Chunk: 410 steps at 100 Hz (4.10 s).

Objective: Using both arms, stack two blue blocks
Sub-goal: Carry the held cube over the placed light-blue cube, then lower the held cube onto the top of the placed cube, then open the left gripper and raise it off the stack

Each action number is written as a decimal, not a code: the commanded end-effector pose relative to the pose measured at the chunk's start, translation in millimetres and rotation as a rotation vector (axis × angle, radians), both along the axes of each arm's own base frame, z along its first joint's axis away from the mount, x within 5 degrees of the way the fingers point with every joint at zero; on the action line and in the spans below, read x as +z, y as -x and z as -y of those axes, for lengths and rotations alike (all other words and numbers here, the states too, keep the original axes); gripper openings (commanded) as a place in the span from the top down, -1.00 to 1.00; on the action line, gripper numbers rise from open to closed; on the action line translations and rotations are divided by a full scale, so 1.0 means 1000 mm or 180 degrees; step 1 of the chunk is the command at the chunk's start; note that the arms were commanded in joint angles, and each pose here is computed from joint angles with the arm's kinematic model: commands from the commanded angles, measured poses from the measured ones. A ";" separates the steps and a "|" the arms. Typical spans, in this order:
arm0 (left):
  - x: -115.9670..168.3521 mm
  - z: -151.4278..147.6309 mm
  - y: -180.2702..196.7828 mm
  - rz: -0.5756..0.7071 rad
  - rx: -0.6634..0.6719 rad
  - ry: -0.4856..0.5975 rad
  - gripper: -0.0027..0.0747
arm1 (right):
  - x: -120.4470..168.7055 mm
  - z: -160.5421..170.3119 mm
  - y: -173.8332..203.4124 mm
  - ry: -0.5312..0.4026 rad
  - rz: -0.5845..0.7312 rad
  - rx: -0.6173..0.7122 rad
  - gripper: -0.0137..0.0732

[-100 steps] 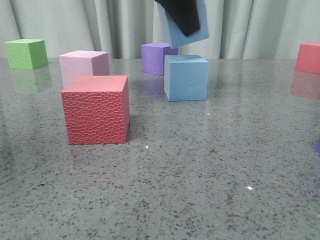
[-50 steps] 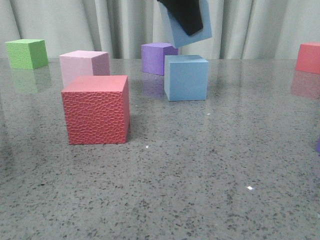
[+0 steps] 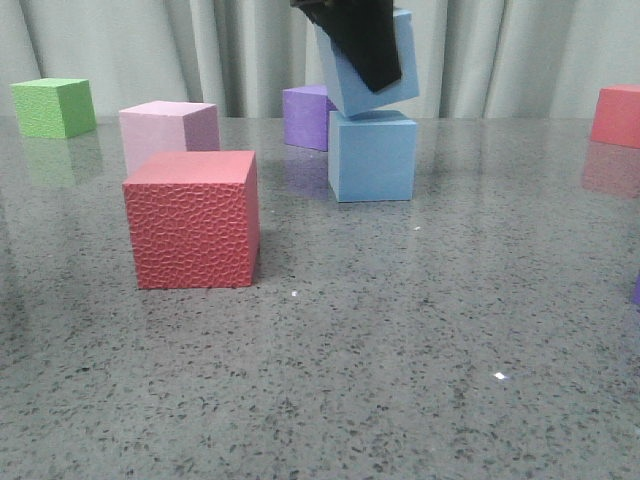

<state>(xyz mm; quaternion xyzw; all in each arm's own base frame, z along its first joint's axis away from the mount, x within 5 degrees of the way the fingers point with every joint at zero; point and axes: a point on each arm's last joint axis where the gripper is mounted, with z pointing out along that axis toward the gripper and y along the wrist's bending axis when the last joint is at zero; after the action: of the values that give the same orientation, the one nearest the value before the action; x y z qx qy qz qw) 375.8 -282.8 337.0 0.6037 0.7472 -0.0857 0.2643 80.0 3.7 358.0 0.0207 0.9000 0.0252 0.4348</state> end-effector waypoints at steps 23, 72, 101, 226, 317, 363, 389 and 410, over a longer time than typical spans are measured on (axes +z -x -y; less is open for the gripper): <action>0.040 -0.007 0.019 0.0144 -0.0032 0.0213 0.30 | 0.011 0.001 -0.003 0.0040 0.0240 -0.0007 -0.85; 0.044 -0.009 0.022 0.0159 -0.0034 0.0211 0.30 | 0.011 0.001 -0.003 0.0040 0.0240 -0.0007 -0.85; 0.043 -0.009 0.022 0.0156 -0.0040 0.0204 0.30 | 0.011 0.001 -0.003 0.0040 0.0240 -0.0007 -0.85; 0.033 -0.009 0.021 0.0134 -0.0150 0.0096 0.30 | 0.011 0.001 -0.003 0.0040 0.0240 -0.0007 -0.85; 0.034 -0.008 0.021 0.0155 -0.0187 0.0105 -0.47 | 0.011 0.001 -0.003 0.0040 0.0240 -0.0007 -0.85; 0.034 -0.008 0.021 0.0168 -0.0183 0.0115 -0.82 | 0.011 0.001 -0.003 0.0040 0.0240 -0.0007 -0.85; 0.042 -0.011 0.025 0.0221 -0.0182 0.0150 -0.82 | 0.011 0.001 -0.003 0.0040 0.0240 -0.0007 -0.85; 0.060 -0.017 0.034 0.0335 -0.0180 0.0219 -0.82 | 0.011 0.001 -0.003 0.0040 0.0242 -0.0007 -0.85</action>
<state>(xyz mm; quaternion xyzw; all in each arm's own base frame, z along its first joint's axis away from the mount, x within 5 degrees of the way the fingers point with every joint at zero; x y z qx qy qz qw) 364.8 -275.0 350.5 0.6229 0.7298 -0.0773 0.2710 80.0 3.7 358.0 0.0207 0.9000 0.0252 0.4348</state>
